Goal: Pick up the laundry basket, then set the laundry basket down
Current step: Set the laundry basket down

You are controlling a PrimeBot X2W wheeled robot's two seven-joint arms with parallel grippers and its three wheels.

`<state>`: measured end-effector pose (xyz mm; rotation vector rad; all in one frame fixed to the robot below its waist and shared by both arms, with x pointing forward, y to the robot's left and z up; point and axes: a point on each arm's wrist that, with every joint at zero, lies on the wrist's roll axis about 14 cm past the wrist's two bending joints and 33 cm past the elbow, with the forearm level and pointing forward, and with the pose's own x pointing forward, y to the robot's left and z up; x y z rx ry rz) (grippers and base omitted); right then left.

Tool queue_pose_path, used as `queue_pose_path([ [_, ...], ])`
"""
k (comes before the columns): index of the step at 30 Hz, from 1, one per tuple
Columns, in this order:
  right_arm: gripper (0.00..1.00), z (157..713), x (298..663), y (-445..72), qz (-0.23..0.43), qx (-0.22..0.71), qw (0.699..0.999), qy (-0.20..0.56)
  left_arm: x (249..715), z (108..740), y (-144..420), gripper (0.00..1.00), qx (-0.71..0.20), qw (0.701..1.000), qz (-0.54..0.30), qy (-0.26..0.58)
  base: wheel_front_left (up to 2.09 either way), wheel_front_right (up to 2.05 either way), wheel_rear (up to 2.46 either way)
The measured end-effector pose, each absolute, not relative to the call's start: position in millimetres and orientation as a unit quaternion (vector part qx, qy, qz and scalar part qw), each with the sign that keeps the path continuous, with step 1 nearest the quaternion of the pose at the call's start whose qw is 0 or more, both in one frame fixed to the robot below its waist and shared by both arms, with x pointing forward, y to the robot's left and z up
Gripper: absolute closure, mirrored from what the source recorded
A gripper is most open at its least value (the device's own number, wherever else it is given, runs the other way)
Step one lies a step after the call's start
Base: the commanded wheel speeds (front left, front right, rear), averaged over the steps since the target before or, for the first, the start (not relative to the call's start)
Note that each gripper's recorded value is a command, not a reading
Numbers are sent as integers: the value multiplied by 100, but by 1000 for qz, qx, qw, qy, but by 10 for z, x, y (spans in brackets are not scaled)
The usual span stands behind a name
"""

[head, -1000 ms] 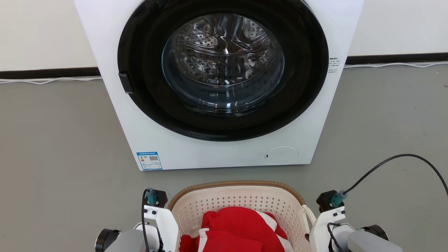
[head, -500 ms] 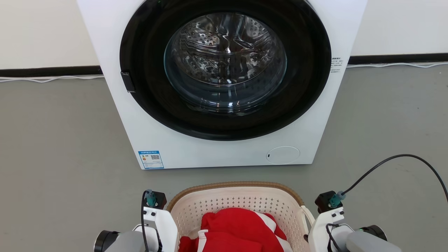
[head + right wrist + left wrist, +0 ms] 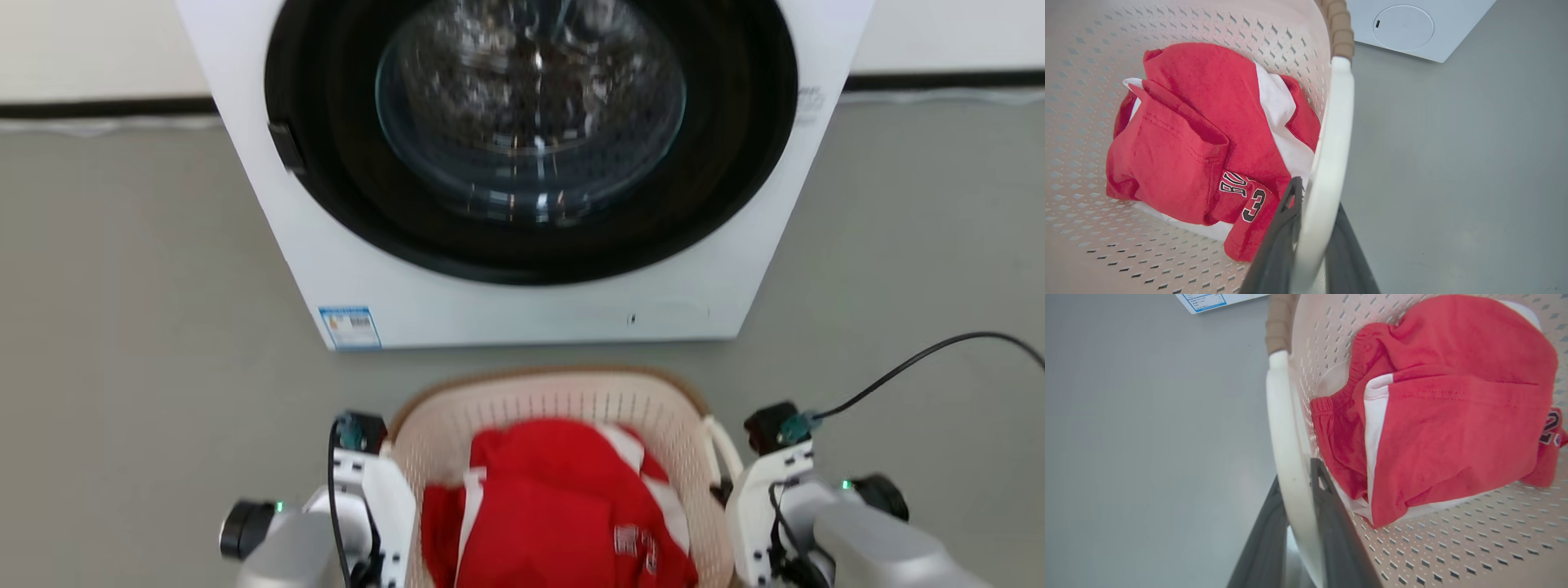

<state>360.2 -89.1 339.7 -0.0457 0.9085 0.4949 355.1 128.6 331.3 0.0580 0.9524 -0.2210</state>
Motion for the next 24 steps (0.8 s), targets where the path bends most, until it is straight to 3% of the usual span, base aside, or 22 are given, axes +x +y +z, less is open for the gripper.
queue_pose_path([
  [10,100,3229,4238,-897,243,-26,891,382,4119,3125,1304,100,42,894,-91,436,0,0,0],
  [24,100,2487,4742,-900,250,-17,884,394,4690,2491,1300,100,53,894,-85,437,0,0,0],
])
